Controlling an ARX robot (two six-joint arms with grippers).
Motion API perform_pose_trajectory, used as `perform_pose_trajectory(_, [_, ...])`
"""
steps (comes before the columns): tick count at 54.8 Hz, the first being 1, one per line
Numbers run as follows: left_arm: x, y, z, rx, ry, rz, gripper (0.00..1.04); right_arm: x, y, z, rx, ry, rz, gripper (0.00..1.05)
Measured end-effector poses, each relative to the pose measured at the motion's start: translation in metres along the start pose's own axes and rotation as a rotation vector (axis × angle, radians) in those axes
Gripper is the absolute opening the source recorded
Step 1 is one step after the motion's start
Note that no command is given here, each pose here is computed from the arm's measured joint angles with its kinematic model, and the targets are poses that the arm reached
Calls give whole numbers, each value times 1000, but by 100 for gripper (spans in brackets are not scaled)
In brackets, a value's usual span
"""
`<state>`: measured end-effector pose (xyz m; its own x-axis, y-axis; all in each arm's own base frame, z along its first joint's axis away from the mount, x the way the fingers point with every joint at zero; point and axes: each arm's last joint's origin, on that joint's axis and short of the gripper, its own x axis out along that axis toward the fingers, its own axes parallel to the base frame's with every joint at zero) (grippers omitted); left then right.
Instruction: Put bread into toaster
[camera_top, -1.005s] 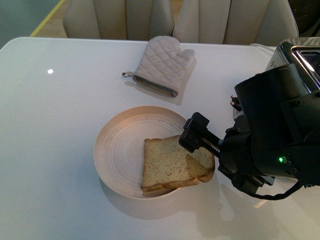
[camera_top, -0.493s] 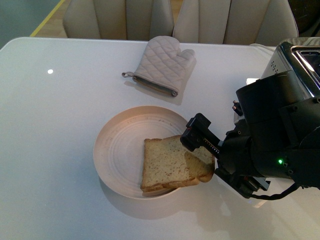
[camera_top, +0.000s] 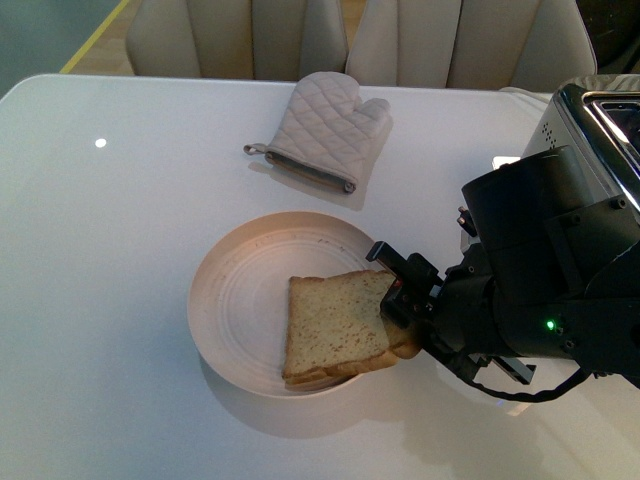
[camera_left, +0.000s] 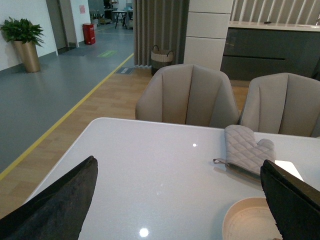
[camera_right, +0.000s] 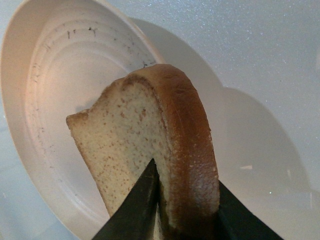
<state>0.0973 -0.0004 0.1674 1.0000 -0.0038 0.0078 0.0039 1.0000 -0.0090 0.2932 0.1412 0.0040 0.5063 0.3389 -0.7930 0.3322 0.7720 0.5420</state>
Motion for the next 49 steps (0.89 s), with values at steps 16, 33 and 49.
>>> perform_pose_trajectory(16, [0,0,0,0,0,0,97,-9,5,2,-42,-41,21,4])
perform_pose_trajectory(33, [0,0,0,0,0,0,97,-55,35,20,-140,-216,183,4])
perform_pose_trajectory(49, [0,0,0,0,0,0,97,-173,58,66,-327,-561,141,4])
